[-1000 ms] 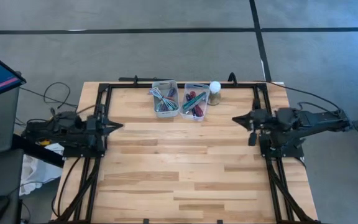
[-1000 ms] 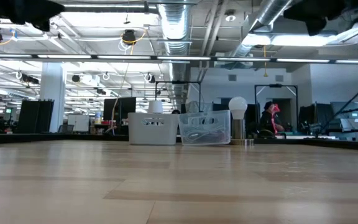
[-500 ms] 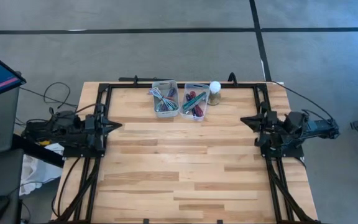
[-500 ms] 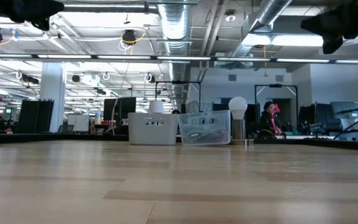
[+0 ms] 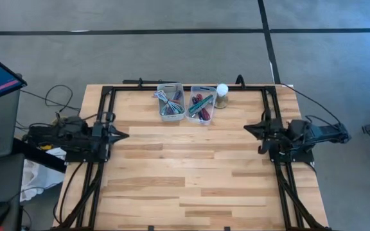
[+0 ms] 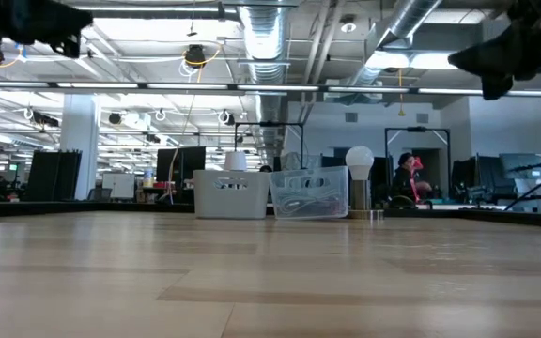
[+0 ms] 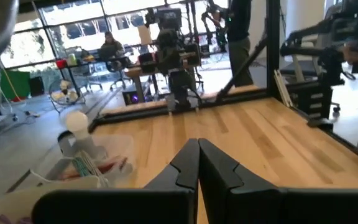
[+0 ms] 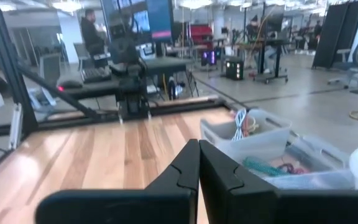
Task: Pick & Place USB Port
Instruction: Return To Home Position
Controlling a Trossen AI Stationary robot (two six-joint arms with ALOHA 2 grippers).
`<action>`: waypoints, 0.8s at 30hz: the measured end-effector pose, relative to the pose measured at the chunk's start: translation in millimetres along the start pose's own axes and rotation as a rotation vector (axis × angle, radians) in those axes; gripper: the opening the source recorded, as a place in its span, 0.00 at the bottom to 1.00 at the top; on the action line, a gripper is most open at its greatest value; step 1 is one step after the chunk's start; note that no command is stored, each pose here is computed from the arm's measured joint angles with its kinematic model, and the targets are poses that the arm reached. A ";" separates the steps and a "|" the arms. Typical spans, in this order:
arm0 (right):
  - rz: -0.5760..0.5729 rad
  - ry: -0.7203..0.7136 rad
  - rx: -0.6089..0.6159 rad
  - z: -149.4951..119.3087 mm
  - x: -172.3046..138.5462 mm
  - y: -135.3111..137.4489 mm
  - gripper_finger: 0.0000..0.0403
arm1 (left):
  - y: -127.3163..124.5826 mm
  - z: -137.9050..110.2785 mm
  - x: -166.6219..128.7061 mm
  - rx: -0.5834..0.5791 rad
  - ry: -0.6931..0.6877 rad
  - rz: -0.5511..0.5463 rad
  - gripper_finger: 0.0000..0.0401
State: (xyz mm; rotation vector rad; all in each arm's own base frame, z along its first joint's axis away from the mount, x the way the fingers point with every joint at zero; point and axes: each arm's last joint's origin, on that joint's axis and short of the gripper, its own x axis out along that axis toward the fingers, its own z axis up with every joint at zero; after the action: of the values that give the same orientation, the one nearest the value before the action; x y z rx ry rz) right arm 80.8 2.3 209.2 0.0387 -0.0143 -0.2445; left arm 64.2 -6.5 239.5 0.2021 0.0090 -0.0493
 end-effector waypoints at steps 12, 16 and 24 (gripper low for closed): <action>0.003 0.039 0.001 -10.4 2.4 0.9 0.00 | -9.3 -36.8 19.9 -0.024 0.016 0.004 0.02; 0.002 0.063 -0.010 -13.1 2.3 0.7 0.00 | -12.0 -48.2 24.5 -0.024 0.022 0.003 0.02; -0.003 0.138 -0.018 -20.6 1.5 0.2 0.00 | -16.0 -64.6 30.7 -0.025 0.014 0.004 0.02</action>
State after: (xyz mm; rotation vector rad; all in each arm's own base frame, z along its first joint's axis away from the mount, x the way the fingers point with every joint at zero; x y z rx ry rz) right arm 82.7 2.9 188.6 0.0372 0.1248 -0.2443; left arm 93.8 -10.7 172.6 0.1771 0.0230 -0.0438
